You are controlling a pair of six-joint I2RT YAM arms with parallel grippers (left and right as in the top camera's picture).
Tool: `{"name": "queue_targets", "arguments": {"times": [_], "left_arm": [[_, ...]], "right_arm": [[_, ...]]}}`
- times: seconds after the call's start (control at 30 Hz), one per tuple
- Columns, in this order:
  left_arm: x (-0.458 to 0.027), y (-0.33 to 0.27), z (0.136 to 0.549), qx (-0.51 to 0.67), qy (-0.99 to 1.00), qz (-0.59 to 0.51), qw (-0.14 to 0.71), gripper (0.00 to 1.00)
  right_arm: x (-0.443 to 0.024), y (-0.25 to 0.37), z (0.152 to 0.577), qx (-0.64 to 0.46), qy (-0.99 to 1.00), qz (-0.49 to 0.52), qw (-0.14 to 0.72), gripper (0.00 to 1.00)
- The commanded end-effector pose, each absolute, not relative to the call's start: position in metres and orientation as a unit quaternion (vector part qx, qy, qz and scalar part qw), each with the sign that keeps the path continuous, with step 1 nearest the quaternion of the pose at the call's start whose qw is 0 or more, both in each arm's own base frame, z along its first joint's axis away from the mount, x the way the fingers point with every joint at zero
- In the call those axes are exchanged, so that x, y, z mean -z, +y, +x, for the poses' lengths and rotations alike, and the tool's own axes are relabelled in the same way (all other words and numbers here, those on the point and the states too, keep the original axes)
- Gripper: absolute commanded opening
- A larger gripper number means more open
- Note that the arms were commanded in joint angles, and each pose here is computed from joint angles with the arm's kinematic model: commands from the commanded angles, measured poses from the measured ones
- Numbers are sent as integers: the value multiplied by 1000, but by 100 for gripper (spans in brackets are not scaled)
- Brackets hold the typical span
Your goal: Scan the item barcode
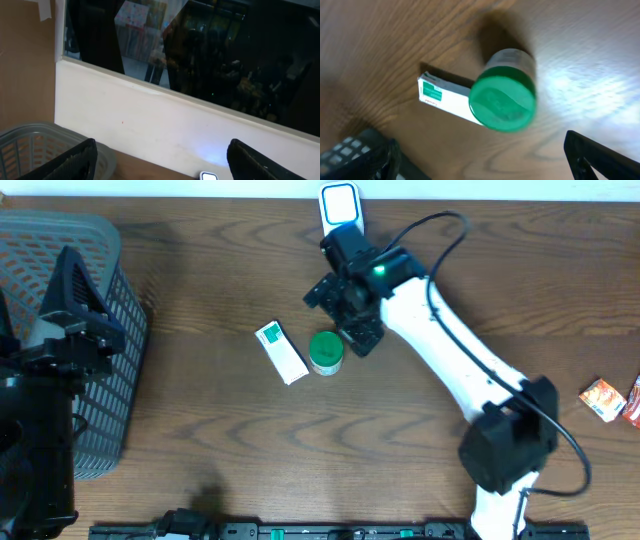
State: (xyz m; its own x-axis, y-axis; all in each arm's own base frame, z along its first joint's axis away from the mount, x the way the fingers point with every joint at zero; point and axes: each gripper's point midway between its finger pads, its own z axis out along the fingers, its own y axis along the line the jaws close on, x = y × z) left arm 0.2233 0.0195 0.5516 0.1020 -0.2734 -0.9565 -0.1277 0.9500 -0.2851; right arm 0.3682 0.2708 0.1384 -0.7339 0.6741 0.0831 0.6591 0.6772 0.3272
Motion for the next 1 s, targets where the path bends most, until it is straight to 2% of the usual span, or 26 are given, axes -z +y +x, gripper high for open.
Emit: {"name": "queue_targets", "arguments": {"times": [0.0, 0.23, 0.87, 0.93, 0.97], "left_arm": [[-553, 21, 222, 47, 666, -152, 729, 83], [-553, 21, 222, 47, 666, -152, 729, 83], [-553, 21, 222, 47, 666, -152, 729, 83], [-553, 21, 222, 47, 666, -152, 729, 83], [-553, 21, 222, 47, 666, -152, 729, 83]], "right_arm": [[-112, 279, 367, -160, 906, 392, -11, 99], [-82, 286, 362, -140, 903, 403, -47, 99], [-18, 300, 333, -60, 921, 378, -76, 99], [-15, 297, 331, -51, 921, 377, -77, 96], [-14, 295, 330, -48, 923, 373, -76, 91]]}}
